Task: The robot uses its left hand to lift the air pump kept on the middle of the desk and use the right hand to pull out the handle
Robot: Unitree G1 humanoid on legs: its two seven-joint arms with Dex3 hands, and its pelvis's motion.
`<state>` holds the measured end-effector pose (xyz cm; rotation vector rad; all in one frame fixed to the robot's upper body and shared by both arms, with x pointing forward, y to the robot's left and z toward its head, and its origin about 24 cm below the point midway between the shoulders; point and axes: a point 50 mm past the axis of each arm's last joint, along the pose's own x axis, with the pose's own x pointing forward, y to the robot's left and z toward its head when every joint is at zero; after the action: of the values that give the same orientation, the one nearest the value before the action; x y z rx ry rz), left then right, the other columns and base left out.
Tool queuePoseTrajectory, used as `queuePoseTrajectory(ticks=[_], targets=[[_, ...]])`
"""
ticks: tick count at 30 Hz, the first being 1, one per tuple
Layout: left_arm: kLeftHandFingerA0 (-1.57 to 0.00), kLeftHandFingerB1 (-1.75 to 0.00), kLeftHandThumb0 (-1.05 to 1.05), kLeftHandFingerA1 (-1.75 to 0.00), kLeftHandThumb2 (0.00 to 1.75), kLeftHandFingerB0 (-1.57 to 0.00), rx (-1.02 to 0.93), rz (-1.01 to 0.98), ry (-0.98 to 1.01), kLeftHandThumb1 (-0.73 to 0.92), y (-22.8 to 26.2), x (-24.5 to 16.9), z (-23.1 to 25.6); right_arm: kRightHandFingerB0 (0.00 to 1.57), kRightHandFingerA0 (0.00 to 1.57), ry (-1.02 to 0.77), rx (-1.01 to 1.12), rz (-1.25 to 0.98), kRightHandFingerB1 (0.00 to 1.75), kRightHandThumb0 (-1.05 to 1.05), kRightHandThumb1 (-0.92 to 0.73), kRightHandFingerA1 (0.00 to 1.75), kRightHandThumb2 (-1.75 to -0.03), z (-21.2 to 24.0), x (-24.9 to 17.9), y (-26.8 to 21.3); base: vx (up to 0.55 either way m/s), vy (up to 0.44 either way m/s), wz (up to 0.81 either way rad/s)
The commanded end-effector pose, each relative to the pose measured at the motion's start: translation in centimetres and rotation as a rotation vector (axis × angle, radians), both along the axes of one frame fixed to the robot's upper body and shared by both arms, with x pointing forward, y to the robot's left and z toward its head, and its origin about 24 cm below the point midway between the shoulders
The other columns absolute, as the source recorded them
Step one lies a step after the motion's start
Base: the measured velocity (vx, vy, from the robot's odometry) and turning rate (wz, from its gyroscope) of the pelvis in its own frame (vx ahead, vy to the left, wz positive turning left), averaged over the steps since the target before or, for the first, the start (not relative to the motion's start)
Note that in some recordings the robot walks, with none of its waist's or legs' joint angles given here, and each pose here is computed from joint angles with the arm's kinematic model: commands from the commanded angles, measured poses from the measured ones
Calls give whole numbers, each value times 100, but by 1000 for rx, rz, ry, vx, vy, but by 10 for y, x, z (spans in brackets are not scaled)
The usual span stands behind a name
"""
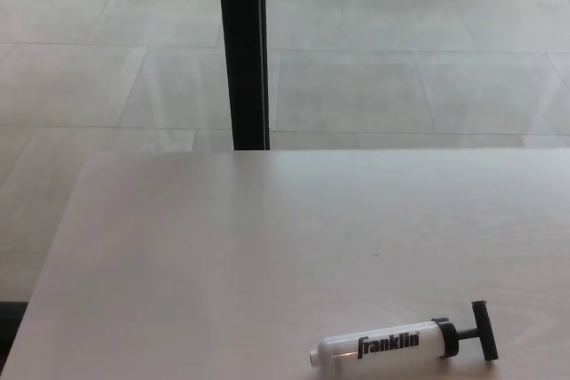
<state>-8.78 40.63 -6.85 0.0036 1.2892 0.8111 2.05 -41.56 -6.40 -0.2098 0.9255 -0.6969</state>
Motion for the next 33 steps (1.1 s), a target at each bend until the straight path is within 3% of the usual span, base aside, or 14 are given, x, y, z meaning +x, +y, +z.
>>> queuePoseTrajectory(ticks=[1,3,4,5,7,8,10,11,14,16,17,19,21,33], targets=[[-51,-40,-51,-49,62,-43,108,203,-362,73,38,24,32,7,24,-422,-70,-263,41,-78,-67,55,-102,50,9,-44,0,0,0],[-43,-43,-54,-52,60,-38,169,203,-454,69,49,42,44,13,23,-493,-108,-283,24,-77,-87,46,-67,67,18,-56,0,0,0],[-39,-39,-55,-56,61,-30,205,188,-518,70,57,54,53,0,3,-532,-140,-286,50,-38,-46,53,-107,77,24,-62,0,0,0],[-41,-38,-59,-50,63,-34,285,128,-568,77,69,76,72,3,5,-592,-193,-263,31,-84,-73,51,-110,95,34,-71,0,0,0],[-56,-51,-51,-63,62,-55,385,100,-633,75,78,101,90,0,1,-616,-232,-264,49,-37,-49,51,-108,111,46,-78,0,0,0],[-50,-56,-52,-56,62,-62,452,85,-679,76,83,119,105,14,8,-664,-243,-271,24,-82,-82,38,-70,122,56,-82,0,0,0],[-49,-47,-50,-49,62,-50,478,97,-757,73,88,145,128,11,1,-715,-279,-236,36,-87,-73,43,-108,139,68,-86,0,0,0],[-50,-45,-50,-50,61,-44,505,82,-785,72,89,158,139,13,13,-752,-317,-207,28,-76,-89,35,-67,148,76,-85,0,0,0],[-47,-44,-52,-52,60,-40,572,-17,-906,70,83,198,176,15,10,-837,-354,-161,28,-80,-87,38,-66,172,98,-86,0,0,0],[-46,-43,-53,-53,60,-39,631,-199,-1045,70,56,244,223,0,2,-934,-420,-47,49,-37,-47,52,-108,204,128,-76,0,0,0],[-46,-45,-52,-56,60,-40,645,-248,-1080,70,45,258,235,20,16,-948,-432,-18,27,-77,-87,36,-66,212,138,-72,0,0,0],[-47,-55,-49,-67,96,-30,668,-362,-1141,52,22,283,255,18,15,-997,-464,92,27,-79,-87,38,-67,225,154,-59,0,0,0],[-44,-45,-51,-53,60,-39,639,-463,-1211,73,0,302,267,17,15,-1033,-467,186,28,-87,-86,45,-67,234,168,-44,0,0,0],[-42,-45,-58,-57,60,-38,503,-979,-1326,68,-176,391,246,23,26,-1001,-462,612,28,-92,-85,37,-66,239,241,44,0,0,0]])
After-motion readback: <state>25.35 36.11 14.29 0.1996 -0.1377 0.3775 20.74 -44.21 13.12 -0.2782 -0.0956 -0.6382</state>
